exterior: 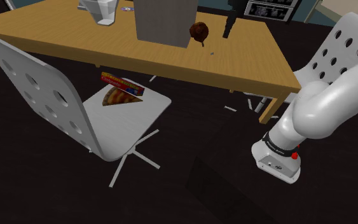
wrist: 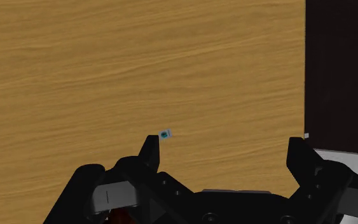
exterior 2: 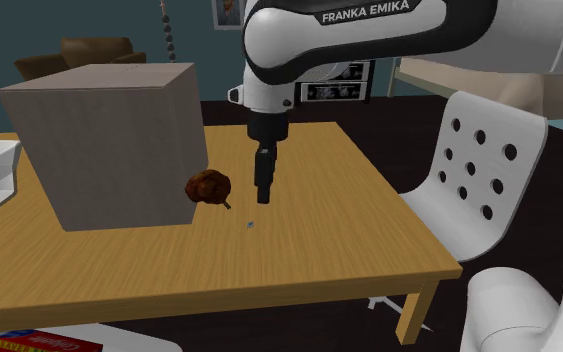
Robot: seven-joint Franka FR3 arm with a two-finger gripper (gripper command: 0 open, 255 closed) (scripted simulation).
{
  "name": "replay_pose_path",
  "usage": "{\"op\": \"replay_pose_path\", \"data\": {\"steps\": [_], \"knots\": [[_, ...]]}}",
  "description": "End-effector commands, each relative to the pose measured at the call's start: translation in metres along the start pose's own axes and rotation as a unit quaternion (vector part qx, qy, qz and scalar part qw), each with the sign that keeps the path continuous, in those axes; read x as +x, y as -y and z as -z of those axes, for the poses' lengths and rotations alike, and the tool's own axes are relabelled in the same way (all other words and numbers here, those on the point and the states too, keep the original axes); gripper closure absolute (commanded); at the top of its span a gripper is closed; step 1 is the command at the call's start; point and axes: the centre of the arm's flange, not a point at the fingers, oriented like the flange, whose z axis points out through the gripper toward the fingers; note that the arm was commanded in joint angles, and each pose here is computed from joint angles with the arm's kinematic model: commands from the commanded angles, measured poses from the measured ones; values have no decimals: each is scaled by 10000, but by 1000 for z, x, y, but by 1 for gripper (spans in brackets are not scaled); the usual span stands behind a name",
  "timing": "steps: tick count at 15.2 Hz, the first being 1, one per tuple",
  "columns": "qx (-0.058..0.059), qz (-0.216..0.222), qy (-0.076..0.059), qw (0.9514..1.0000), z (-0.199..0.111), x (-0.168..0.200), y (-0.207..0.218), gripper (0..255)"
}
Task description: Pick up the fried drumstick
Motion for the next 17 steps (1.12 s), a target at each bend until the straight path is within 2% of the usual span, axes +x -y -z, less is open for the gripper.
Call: {"op": "replay_pose_path", "data": {"steps": [1,5,10,17], "knots": [[-7,325,-80,9994,0,14,-22,0],[-4,931,-237,9954,0,50,-56,0],[0,1621,-416,9859,1,96,-89,0],[0,1621,-416,9859,-36,94,-93,0]]}}
